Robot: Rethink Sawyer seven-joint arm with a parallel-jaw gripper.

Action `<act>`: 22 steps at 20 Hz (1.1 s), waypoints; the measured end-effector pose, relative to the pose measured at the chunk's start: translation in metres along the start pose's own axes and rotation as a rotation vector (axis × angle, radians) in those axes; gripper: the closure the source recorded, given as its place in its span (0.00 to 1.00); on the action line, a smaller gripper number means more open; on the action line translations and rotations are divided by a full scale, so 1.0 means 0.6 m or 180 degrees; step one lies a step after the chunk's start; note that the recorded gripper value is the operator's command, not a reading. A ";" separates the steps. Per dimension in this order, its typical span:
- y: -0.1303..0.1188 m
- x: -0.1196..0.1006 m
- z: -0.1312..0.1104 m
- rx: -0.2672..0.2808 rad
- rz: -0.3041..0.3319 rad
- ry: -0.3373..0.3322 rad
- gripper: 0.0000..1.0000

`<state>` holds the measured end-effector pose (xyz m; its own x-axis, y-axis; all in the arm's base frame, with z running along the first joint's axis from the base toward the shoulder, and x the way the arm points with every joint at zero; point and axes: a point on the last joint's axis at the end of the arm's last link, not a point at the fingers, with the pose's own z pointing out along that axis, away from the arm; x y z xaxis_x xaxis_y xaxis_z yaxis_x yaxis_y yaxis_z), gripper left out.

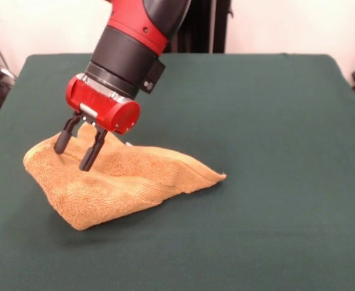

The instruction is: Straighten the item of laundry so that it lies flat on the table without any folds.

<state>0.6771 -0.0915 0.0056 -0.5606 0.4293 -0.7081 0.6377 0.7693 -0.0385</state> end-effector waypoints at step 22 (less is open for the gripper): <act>0.046 0.001 -0.071 0.0142 -0.0008 0.0154 0.00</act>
<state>0.6721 -0.0497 0.0340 -0.5865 0.4506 -0.6731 0.6585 0.7491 -0.0723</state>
